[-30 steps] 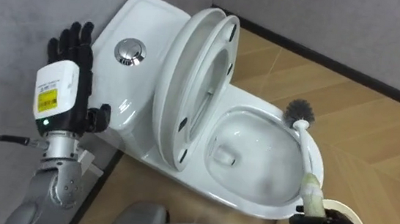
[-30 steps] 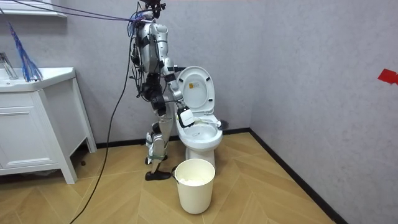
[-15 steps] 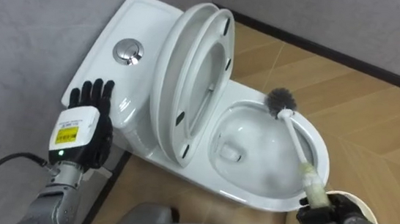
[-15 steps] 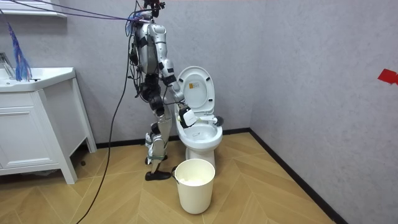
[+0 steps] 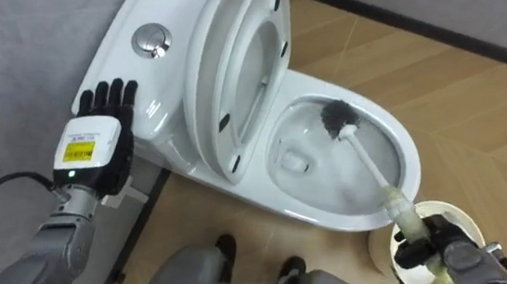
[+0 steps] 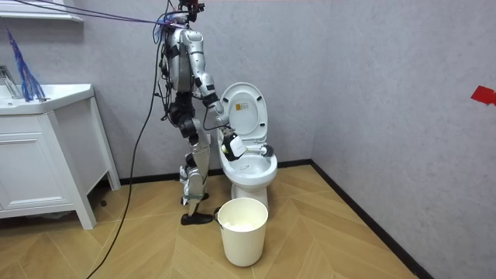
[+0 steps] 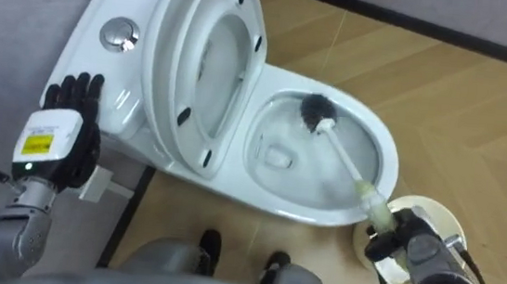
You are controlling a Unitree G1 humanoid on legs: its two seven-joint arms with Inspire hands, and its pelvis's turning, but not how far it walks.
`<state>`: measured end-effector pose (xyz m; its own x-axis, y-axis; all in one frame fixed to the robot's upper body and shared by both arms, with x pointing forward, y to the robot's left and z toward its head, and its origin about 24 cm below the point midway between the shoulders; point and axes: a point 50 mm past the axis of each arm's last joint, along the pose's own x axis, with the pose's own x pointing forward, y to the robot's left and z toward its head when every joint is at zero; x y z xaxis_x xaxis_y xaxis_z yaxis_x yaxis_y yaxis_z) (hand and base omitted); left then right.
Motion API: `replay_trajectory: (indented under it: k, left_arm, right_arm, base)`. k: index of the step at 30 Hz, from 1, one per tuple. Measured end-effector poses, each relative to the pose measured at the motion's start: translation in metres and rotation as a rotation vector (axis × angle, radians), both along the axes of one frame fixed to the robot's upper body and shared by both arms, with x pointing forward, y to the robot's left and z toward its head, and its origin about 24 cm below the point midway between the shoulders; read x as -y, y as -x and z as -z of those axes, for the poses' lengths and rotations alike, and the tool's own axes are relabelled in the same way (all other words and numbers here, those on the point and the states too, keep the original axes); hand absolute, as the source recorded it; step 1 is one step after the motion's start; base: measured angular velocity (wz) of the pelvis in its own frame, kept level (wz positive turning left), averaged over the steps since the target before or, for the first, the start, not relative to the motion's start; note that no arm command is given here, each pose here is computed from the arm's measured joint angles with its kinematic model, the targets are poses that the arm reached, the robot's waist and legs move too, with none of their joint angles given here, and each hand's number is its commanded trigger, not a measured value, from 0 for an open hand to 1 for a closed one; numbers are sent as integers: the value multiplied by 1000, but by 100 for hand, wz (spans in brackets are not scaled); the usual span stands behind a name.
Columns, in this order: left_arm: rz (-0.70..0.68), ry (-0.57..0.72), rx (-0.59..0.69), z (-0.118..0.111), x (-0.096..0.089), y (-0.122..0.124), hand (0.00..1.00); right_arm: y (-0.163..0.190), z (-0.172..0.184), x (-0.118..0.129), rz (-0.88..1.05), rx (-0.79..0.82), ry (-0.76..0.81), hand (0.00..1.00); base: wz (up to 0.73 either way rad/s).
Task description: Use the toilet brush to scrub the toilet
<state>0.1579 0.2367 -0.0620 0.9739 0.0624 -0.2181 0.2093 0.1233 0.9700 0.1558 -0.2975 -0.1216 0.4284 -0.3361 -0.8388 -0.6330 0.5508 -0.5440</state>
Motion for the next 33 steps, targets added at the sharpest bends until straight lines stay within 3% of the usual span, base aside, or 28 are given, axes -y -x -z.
replay_trajectory:
  k: [11, 25, 29, 33]
  left_arm:
    - [8, -33, 112, -7, 8, -18, 0]
    - [48, 83, 325, -35, 34, -56, 0]
    - [119, 125, 408, -57, 39, -83, 0]
    - [174, 130, 486, -78, 42, -103, 0]
  right_arm:
    - [-21, -18, 7, -459, 15, 344, 100]
    - [-33, -44, 31, -577, 177, 570, 100]
    - [-74, -75, 37, -583, 281, 628, 100]
    - [-117, -103, 24, -549, 425, 590, 100]
  base:
    - [-5]
    - [19]
    - [3]
    - [12]
